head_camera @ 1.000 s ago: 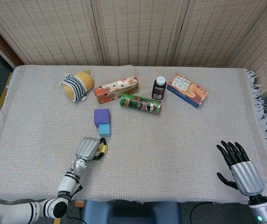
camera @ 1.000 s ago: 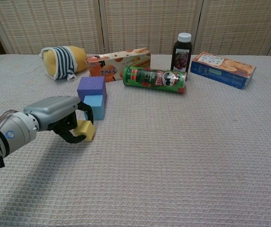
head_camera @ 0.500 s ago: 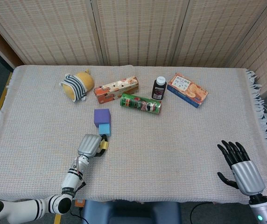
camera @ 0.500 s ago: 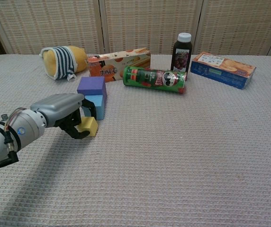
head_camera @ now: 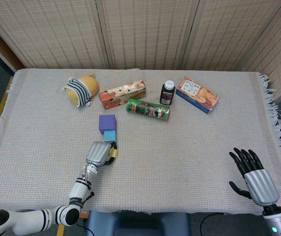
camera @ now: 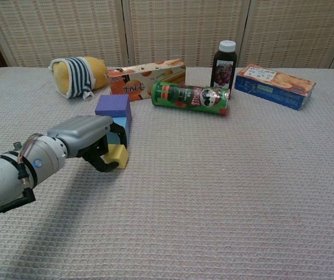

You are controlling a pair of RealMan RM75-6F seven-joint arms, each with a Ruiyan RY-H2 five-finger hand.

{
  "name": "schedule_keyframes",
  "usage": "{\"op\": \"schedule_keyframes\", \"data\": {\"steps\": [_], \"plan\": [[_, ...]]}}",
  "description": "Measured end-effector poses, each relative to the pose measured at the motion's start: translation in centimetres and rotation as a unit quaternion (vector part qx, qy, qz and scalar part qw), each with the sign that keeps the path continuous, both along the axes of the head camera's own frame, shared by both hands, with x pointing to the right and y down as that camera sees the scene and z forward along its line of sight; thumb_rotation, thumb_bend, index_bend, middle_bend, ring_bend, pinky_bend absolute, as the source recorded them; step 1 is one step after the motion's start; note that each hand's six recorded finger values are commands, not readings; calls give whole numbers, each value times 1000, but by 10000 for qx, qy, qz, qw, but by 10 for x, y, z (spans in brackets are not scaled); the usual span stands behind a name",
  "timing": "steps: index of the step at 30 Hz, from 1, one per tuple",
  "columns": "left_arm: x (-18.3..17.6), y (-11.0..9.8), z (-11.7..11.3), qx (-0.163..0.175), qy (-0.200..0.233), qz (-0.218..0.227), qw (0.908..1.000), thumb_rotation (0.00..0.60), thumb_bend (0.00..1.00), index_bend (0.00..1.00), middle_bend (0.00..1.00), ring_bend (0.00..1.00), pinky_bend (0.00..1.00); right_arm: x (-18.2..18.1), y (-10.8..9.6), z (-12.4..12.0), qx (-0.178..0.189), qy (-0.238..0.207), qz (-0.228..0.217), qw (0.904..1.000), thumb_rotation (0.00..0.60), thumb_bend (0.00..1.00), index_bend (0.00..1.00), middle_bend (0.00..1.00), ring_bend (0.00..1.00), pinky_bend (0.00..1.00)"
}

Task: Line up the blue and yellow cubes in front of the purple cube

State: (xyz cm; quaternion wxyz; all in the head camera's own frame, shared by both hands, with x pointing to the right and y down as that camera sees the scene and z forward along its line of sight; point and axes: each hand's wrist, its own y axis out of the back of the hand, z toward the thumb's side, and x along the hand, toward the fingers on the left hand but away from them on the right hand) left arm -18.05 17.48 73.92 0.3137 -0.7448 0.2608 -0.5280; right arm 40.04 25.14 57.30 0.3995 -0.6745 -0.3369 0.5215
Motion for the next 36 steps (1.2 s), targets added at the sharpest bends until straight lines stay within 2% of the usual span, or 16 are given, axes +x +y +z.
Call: {"op": "schedule_keyframes", "data": {"steps": [8,17,24,27,31,36], "plan": [[-2,-1,4,78,-131,87,9998,600,349,421,1000,1000,1000,0,0,-1,12,-20,-3,10000,543,32,0,0,0,0],[1,0,2,93,-57,141,9998,600,350,346,1000,1000,1000,-1,0,-1,19,-34,-13,10000,543,32,0,0,0,0],[1,2,-1,115,-8,146,9998,600,349,333,1000,1000,1000,-1,1,-3,37,-45,-18,10000,544,32,0,0,0,0],[2,5,-9,158,74,188,9997,600,351,333,1000,1000,1000,-2,1,-3,28,-55,-32,10000,543,32,0,0,0,0],[0,15,-26,227,238,241,9992,600,435,330,1000,1000,1000,-3,2,-4,36,-78,-57,9999,544,32,0,0,0,0],[-14,31,-45,137,391,213,9989,600,444,327,1000,1000,1000,-3,3,-5,37,-93,-71,9999,543,31,0,0,0,0]]}}
